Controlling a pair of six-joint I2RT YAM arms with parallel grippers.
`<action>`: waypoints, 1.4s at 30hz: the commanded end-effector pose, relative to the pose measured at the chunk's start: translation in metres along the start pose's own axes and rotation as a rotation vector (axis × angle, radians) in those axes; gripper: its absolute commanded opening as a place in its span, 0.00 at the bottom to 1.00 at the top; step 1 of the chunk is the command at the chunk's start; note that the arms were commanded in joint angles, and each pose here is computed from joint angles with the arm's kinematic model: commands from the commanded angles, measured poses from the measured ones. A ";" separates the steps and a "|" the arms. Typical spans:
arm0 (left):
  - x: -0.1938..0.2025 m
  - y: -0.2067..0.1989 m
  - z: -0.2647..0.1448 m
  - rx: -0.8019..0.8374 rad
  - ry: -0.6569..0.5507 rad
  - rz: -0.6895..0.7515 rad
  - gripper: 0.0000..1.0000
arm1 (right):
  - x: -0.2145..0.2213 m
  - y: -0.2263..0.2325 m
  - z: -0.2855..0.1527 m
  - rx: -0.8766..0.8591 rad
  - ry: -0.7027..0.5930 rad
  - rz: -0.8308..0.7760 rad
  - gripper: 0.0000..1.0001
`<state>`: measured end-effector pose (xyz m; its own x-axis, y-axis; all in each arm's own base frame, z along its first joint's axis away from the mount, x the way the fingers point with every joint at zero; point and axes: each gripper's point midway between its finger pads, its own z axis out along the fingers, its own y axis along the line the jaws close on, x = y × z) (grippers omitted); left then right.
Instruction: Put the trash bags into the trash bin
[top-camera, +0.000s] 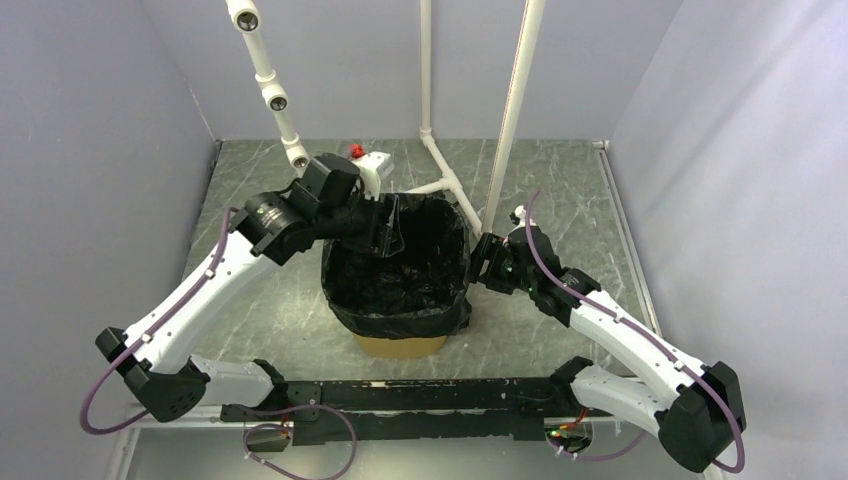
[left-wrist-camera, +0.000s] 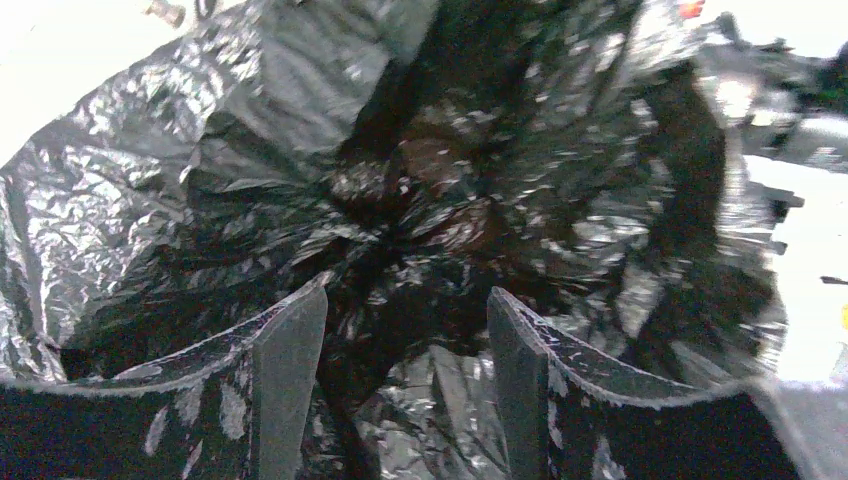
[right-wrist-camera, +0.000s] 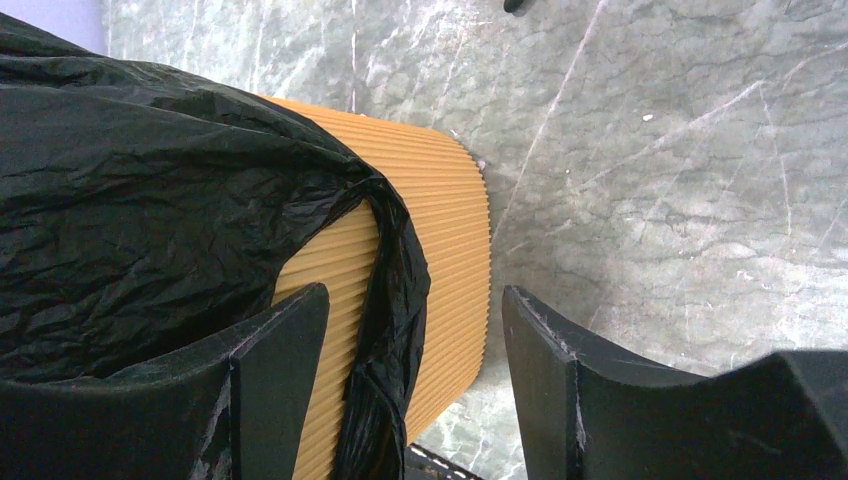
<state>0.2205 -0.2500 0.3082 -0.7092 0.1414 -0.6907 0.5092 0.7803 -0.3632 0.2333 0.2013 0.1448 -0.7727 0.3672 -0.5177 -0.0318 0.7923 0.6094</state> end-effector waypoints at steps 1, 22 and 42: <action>0.011 0.019 0.016 -0.085 0.000 0.001 0.65 | -0.014 0.016 -0.005 -0.057 -0.048 -0.011 0.68; 0.108 0.065 0.105 -0.230 0.204 -0.055 0.63 | -0.007 0.017 0.004 -0.066 -0.003 -0.014 0.70; 0.169 0.077 0.136 -0.264 0.356 -0.037 0.63 | 0.000 0.025 0.008 -0.112 0.041 -0.030 0.77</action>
<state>0.2182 -0.2465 0.0941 -0.8381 0.2512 -0.4842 0.3738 0.9109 -0.1745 0.2310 0.2153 0.1386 -0.8120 0.3301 -0.4813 -0.0618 0.7714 0.6333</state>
